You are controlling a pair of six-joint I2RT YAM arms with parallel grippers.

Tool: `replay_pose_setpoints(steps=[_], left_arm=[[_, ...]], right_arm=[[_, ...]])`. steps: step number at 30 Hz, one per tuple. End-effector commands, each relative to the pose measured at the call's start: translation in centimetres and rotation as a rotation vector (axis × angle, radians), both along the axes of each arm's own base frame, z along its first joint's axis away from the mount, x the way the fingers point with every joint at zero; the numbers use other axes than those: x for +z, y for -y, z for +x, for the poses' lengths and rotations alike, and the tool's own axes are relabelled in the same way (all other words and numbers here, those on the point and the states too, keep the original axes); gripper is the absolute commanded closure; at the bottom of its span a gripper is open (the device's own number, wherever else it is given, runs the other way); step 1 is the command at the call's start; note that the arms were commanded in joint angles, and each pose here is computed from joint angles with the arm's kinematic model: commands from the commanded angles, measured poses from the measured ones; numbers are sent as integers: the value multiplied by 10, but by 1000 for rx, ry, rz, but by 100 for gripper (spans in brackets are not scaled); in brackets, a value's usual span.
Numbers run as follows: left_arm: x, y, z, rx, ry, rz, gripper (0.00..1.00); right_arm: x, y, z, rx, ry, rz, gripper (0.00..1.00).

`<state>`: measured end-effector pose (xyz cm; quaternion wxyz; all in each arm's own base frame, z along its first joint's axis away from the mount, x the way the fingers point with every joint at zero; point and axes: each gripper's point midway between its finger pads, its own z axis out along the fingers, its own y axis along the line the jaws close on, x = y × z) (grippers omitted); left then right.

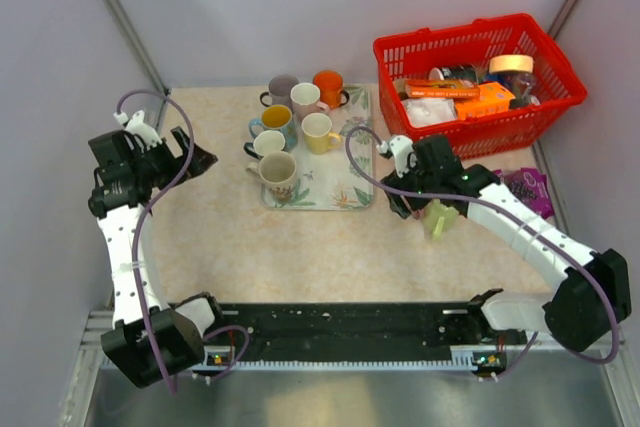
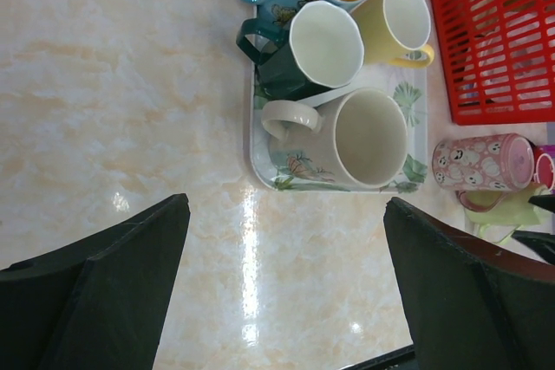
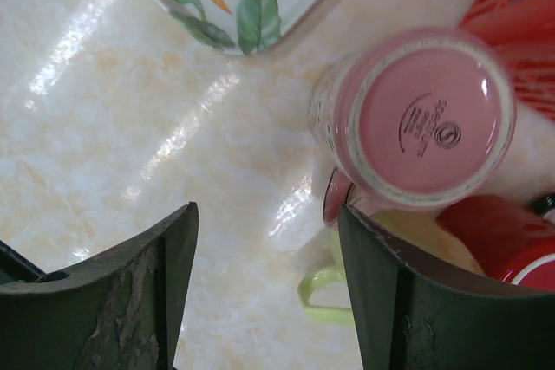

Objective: Turn the mug right side up
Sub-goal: Pick up the cup from the tray, then turn over the cup at the center of the board.

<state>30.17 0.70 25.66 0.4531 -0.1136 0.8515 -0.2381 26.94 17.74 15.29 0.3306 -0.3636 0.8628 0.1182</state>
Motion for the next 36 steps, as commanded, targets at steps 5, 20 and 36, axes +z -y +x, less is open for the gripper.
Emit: replay_pose_setpoints(steps=[5,20,36], left_arm=[[18,4,14,6,62,-78,1],[50,26,8,-81,155,-173,1],[37,25,8,-53,137,-191,16]], right_arm=[[-4,29,22,-239,85,-32,34],[-56,39,35,-275,15,-72,41],[-86,63,1,-137,44,-176,100]])
